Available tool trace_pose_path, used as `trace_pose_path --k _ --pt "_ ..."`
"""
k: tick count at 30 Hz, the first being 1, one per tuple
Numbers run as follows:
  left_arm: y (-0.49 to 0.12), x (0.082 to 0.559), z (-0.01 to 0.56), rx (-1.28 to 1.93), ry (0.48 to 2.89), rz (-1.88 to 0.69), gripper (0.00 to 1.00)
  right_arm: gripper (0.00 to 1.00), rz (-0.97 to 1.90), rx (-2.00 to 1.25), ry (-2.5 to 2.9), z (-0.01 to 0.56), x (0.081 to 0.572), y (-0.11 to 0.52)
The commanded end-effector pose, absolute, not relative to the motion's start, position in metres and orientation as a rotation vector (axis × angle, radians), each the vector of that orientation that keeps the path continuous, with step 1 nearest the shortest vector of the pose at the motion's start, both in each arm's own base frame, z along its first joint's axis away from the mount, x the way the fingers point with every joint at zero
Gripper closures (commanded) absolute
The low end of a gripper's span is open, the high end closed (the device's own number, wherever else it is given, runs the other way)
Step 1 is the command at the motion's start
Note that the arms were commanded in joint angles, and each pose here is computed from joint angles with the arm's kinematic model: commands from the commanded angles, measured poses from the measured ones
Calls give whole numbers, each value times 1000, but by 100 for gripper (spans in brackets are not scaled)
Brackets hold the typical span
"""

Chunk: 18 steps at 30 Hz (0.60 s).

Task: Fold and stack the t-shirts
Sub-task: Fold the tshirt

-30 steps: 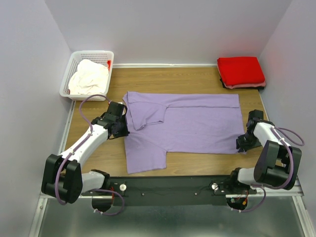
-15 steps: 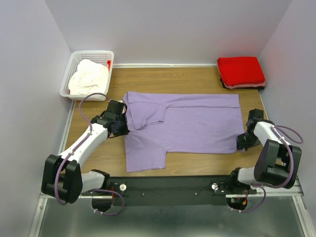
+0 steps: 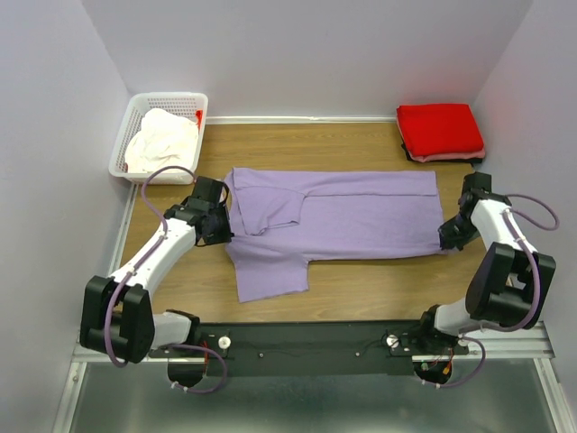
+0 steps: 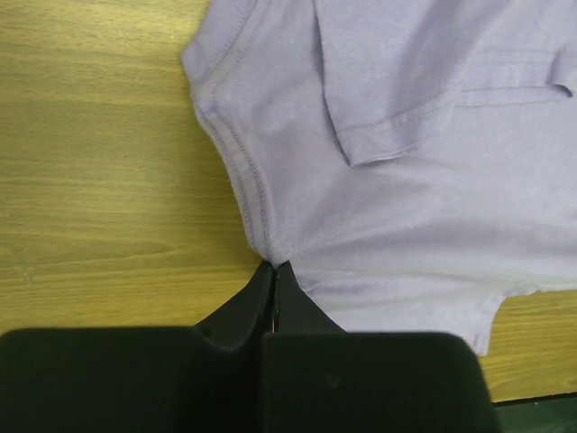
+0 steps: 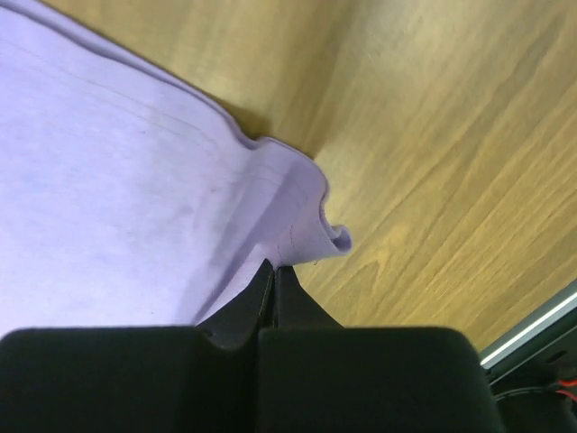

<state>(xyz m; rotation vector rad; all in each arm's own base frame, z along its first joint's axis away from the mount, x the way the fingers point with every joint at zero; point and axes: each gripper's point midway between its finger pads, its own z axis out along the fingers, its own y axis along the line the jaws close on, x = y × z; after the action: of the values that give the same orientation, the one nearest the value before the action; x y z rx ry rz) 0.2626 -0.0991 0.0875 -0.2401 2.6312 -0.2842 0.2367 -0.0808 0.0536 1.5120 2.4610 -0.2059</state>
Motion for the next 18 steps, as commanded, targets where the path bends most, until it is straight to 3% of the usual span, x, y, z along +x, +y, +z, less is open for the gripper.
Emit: trace_pose_path --k 1,18 --pt "-97 270 89 -227 2643 -302 100 99 -242 1399 2506 63 253 -92" --pt "-79 326 90 -255 2643 -222 100 99 -239 1121 2538 75 340 -106"
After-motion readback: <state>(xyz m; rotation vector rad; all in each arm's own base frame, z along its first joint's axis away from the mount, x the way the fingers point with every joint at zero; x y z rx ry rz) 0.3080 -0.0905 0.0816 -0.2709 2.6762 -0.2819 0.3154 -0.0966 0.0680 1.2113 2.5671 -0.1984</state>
